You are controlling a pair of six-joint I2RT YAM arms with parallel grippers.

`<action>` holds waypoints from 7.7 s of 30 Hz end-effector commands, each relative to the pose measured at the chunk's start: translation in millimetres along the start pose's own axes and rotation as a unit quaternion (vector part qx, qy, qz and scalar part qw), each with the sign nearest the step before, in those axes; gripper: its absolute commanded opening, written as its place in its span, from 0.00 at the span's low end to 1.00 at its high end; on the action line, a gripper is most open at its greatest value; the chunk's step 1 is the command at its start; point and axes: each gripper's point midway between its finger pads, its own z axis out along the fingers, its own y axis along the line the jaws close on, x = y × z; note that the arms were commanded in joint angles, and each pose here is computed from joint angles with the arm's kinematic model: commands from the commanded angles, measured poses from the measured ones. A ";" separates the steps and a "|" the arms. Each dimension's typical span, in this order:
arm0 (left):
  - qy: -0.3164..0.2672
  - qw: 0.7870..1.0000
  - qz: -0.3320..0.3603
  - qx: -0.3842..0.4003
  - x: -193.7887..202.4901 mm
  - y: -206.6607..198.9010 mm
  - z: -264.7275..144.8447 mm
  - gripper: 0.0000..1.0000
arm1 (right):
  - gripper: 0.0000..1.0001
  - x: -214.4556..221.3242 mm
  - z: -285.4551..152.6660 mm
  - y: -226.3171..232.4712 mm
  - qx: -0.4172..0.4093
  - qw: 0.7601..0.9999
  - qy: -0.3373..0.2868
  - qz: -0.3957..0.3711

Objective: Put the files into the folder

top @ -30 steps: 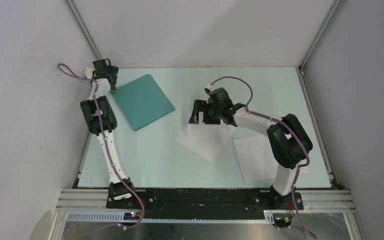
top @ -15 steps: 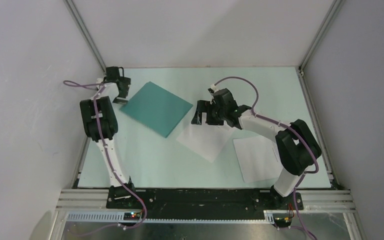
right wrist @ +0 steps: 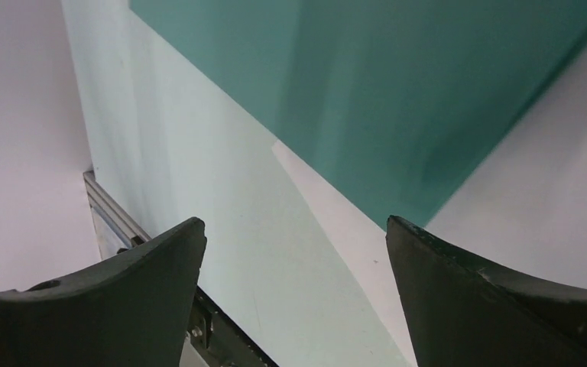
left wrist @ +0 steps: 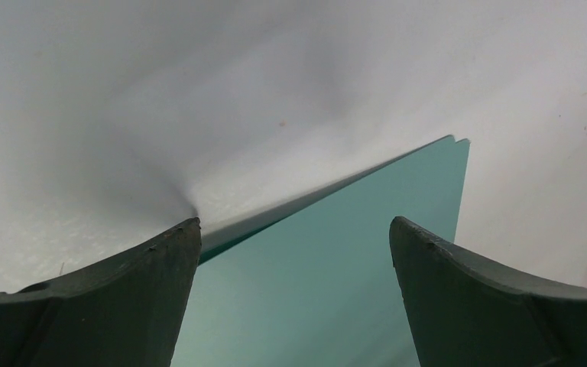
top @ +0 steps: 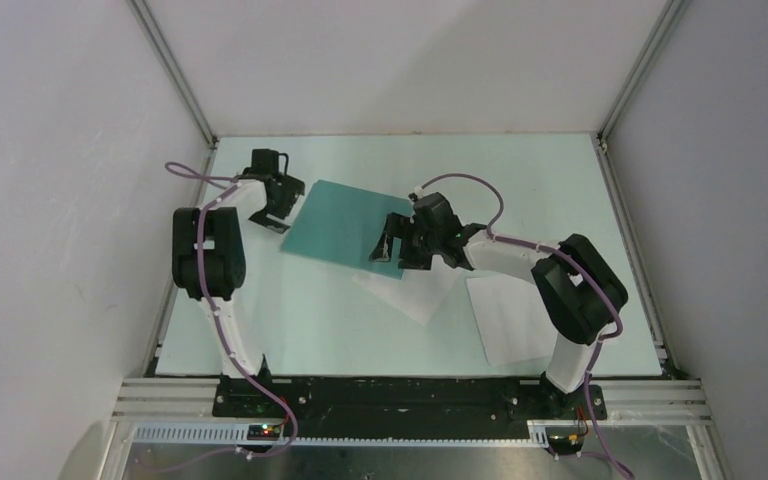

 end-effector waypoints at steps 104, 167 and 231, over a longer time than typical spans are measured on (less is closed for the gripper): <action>-0.070 0.918 0.359 0.153 15.4 28.4 -226.9 0.33 | 0.95 42.1 -93.1 73.4 -0.018 0.934 -0.198 -0.296; -0.137 0.957 0.237 0.093 18.4 -20.4 -219.6 0.76 | 0.79 -40.9 -23.4 -16.5 0.167 0.976 -0.109 -0.085; 0.063 0.900 0.401 0.156 80.5 -14.3 -116.3 0.79 | 0.84 -58.2 -100.6 -179.5 0.265 0.949 -0.137 0.103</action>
